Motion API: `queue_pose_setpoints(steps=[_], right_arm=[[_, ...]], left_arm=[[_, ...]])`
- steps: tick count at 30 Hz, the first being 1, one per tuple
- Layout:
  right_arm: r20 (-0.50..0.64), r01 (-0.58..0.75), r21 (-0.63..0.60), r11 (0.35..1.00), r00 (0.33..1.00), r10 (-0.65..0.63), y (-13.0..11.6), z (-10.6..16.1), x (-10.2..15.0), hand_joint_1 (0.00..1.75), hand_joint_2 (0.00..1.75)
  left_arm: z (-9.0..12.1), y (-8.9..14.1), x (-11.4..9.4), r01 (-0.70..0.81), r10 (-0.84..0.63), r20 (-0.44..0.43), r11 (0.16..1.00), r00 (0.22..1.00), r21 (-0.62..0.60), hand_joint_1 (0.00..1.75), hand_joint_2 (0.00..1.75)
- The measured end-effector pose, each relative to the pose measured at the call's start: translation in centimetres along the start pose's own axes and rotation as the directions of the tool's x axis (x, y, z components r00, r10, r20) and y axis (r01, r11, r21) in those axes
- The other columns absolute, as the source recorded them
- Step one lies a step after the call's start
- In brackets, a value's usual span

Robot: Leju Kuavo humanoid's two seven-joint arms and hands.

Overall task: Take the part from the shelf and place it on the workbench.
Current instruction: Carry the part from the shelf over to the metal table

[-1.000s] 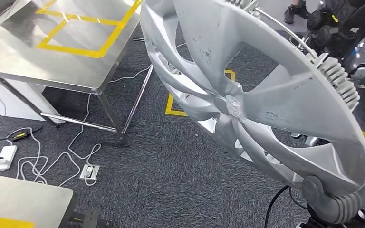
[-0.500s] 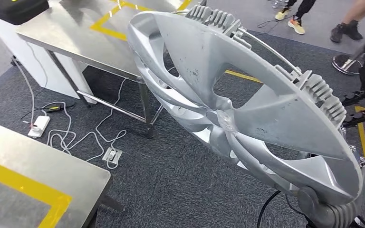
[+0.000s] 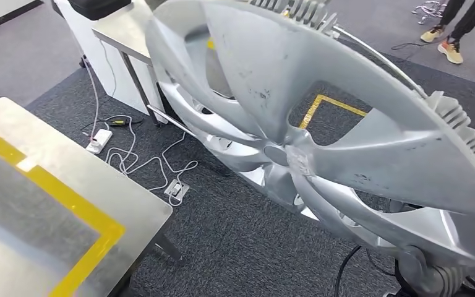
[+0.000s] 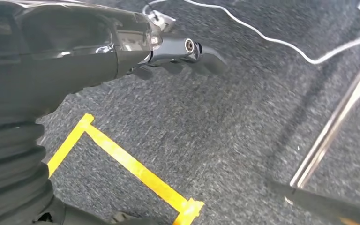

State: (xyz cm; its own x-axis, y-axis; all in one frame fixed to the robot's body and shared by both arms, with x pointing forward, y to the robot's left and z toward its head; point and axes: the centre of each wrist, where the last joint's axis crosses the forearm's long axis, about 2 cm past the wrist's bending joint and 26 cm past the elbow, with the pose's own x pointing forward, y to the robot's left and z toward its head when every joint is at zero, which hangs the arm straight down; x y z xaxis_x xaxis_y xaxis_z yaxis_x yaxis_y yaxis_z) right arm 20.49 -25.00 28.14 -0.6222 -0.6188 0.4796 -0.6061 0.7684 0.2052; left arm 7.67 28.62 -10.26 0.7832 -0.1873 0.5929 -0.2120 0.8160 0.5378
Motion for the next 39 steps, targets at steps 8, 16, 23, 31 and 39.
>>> queue_pose_setpoints(steps=[8, 16, 23, 31, 39], right_arm=[[-0.012, 0.000, -0.010, 1.000, 1.000, 0.000, -0.24, 0.07, -0.42, 1.75, 1.75], [-0.014, 0.006, 0.001, 1.000, 1.000, -0.006, -0.25, 0.00, -0.56, 1.75, 1.75], [-0.011, 0.006, 0.003, 1.000, 1.000, -0.006, -0.26, -0.07, -0.55, 1.75, 1.75], [-0.001, -0.005, 0.020, 1.000, 1.000, 0.005, -0.22, -0.41, -0.52, 1.75, 1.75], [-0.005, -0.017, 0.019, 1.000, 1.000, 0.017, -0.20, -0.35, -0.72, 1.75, 1.75]], left_arm=[[0.05, -0.01, -0.05, 0.000, 0.000, 0.000, 1.000, 1.000, -0.001, 0.00, 1.75], [-0.16, 0.12, 0.10, 0.000, 0.000, 0.003, 1.000, 1.000, 0.004, 0.00, 1.75], [-0.16, 0.11, 0.10, 0.000, 0.000, 0.003, 1.000, 1.000, 0.003, 0.00, 1.75], [0.00, -0.02, 0.03, 0.000, 0.000, 0.001, 1.000, 1.000, 0.002, 0.00, 1.75], [-0.21, 0.34, -0.11, 0.005, -0.005, 0.002, 1.000, 1.000, 0.009, 0.00, 1.75]])
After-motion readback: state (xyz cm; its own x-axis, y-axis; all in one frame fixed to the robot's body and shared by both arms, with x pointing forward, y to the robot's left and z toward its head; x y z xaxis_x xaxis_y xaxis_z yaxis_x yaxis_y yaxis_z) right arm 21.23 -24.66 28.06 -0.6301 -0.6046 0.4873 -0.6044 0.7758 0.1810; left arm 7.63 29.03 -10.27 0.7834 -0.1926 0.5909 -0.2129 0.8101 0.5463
